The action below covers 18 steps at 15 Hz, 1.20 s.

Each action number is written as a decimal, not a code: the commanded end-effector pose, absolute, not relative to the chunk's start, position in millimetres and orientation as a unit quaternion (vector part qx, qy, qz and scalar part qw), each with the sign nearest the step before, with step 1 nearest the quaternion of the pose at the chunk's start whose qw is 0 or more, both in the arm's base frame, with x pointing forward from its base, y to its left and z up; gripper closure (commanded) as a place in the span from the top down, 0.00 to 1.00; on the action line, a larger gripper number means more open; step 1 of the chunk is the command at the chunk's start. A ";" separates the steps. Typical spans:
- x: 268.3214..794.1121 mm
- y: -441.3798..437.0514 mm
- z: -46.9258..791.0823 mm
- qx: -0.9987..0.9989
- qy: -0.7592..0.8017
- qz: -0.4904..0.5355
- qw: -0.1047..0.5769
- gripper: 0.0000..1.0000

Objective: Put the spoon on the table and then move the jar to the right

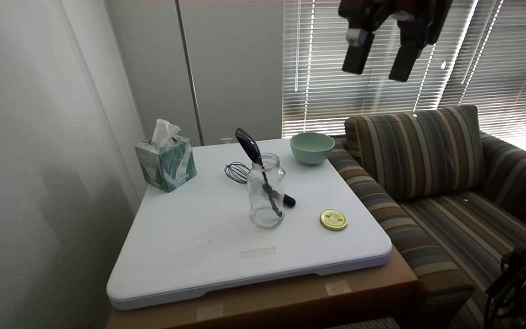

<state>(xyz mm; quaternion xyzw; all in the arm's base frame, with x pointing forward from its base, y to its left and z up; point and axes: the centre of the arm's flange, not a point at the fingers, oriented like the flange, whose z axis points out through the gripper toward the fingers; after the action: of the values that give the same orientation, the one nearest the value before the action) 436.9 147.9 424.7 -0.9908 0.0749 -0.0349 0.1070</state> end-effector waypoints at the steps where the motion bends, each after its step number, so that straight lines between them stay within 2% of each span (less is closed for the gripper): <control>1: 477.6 165.3 397.7 -0.991 0.052 -0.041 0.116 1.00; 4: 510.4 181.2 380.0 -0.995 -0.007 -0.044 0.093 1.00; 9: 566.4 200.2 356.8 -0.993 -0.098 -0.057 0.018 1.00; 13: 602.2 207.3 344.4 -0.991 -0.122 -0.058 0.022 1.00; 14: 574.5 202.6 349.7 -0.993 -0.104 -0.060 0.017 1.00; 18: 579.2 206.0 347.4 -0.992 -0.106 -0.060 0.019 1.00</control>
<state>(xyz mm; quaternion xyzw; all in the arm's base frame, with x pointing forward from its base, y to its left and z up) 579.1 206.0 347.5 -0.9924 -0.1059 -0.0605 0.0186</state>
